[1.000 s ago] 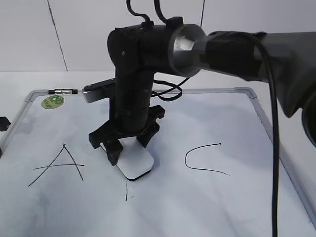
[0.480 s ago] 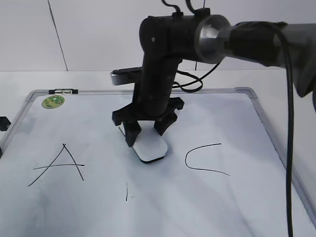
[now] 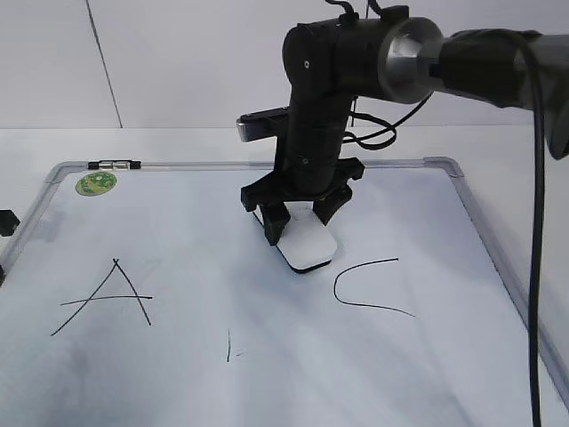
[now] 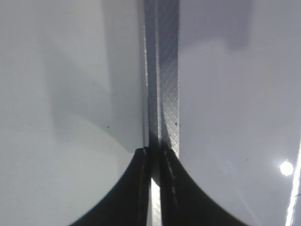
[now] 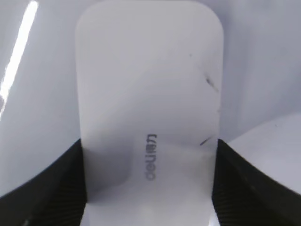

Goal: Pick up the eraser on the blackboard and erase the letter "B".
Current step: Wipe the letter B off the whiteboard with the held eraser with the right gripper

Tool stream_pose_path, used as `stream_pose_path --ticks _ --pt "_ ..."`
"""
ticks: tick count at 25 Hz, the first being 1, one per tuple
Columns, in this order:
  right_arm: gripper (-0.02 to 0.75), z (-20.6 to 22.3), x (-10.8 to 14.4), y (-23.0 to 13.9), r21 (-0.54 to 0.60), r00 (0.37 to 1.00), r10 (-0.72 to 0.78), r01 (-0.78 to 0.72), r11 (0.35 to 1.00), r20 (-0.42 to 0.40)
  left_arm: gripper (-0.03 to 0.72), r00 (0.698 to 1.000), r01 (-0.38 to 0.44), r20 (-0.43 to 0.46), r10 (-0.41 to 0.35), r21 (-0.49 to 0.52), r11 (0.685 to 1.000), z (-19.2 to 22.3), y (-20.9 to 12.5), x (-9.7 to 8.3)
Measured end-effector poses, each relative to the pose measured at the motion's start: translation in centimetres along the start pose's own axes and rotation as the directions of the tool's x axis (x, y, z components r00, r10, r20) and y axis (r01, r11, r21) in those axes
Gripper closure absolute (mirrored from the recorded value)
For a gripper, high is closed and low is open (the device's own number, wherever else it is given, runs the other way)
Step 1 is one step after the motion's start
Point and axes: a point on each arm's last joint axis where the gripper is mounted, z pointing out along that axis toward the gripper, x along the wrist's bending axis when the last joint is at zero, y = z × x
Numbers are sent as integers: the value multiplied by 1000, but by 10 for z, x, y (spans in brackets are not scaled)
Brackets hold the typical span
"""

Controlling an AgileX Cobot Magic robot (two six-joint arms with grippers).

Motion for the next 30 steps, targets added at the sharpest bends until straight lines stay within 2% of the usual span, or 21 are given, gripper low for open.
stream_pose_path --ticks 5,8,12,17,24,30 --pt "215 -7 4 -4 12 1000 -16 16 1000 13 674 1000 0 0 0 0 1000 0 0 0" --pt "215 -28 10 -7 -20 999 -35 35 999 22 674 1000 1 1 -1 0 1000 0 0 0" --pt "215 -65 30 -12 -99 997 -79 80 992 17 675 1000 1 1 -1 0 1000 0 0 0" --pt "215 -84 58 -23 -131 990 -143 142 981 4 675 1000 1 1 -1 0 1000 0 0 0" --pt "215 -96 83 -63 -83 978 -205 202 976 -27 675 1000 2 3 -2 -1 1000 0 0 0" --pt "215 -90 101 -107 -104 957 -282 274 956 -72 675 1000 2 3 -2 -1 1000 0 0 0"
